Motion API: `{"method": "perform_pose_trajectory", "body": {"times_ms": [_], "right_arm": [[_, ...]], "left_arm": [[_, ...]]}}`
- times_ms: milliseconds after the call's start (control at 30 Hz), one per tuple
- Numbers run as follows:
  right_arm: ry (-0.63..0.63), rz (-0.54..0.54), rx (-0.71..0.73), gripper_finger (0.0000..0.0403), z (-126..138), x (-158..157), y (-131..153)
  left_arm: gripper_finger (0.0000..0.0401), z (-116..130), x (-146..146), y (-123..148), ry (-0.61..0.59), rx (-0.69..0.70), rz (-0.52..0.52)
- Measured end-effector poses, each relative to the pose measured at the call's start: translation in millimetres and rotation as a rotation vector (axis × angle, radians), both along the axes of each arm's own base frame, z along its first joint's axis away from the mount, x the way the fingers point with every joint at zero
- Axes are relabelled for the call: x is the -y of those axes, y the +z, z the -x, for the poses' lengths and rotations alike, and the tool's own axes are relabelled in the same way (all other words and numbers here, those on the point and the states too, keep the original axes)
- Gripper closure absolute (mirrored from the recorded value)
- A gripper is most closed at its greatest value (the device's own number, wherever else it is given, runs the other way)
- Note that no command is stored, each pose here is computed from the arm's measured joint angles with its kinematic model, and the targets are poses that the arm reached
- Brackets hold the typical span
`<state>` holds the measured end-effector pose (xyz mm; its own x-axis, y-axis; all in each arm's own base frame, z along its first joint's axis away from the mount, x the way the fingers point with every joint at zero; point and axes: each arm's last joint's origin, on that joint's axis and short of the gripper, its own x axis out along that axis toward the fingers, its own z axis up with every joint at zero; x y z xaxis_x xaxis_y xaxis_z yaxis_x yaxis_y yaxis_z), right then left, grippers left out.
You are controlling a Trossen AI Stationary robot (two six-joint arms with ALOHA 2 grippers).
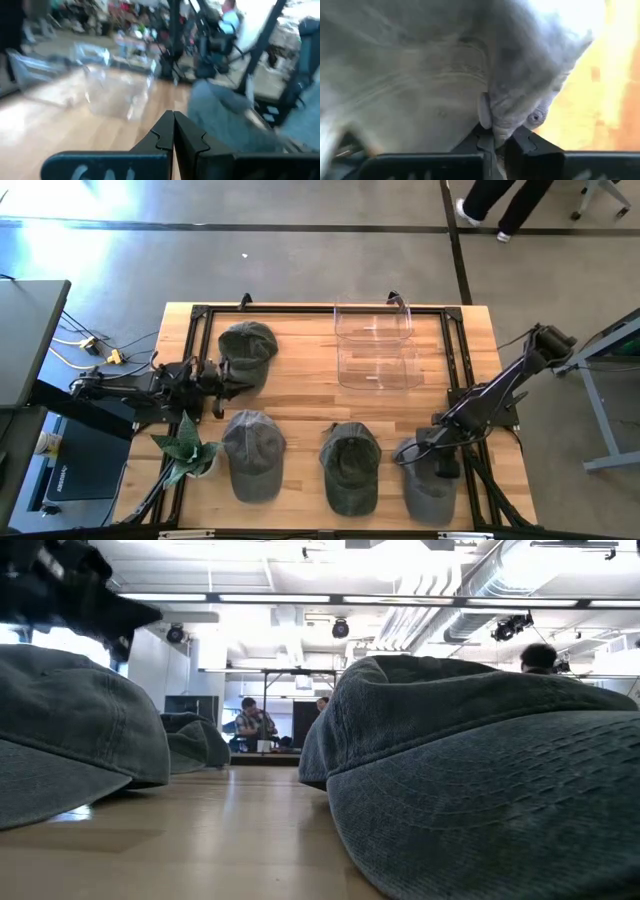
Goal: Pick & Place hat
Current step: Put the right gray cap into the top transparent bin
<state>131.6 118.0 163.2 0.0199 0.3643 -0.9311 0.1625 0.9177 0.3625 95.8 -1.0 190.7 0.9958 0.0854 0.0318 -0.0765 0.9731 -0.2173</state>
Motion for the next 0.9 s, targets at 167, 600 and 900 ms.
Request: {"method": "perform_pose_trajectory", "body": {"times_ms": [167,600,900], "right_arm": [[0.0,-0.192,0.103,0.0385,-7.0,-4.5,45.4],[-0.228,-0.511,0.411,0.0396,-18.3,24.7,168.6],[-0.229,-0.4,0.709,0.0399,-53.1,51.6,212.7]], "left_arm": [[0.0401,-8.2,0.0,16.2,0.014,-0.068,-0.034],[0.0401,-89.7,6.7,104.2,-0.076,-0.209,-0.118],[0.04,-165.5,14.1,187.3,-0.193,-0.109,-0.107]]}}
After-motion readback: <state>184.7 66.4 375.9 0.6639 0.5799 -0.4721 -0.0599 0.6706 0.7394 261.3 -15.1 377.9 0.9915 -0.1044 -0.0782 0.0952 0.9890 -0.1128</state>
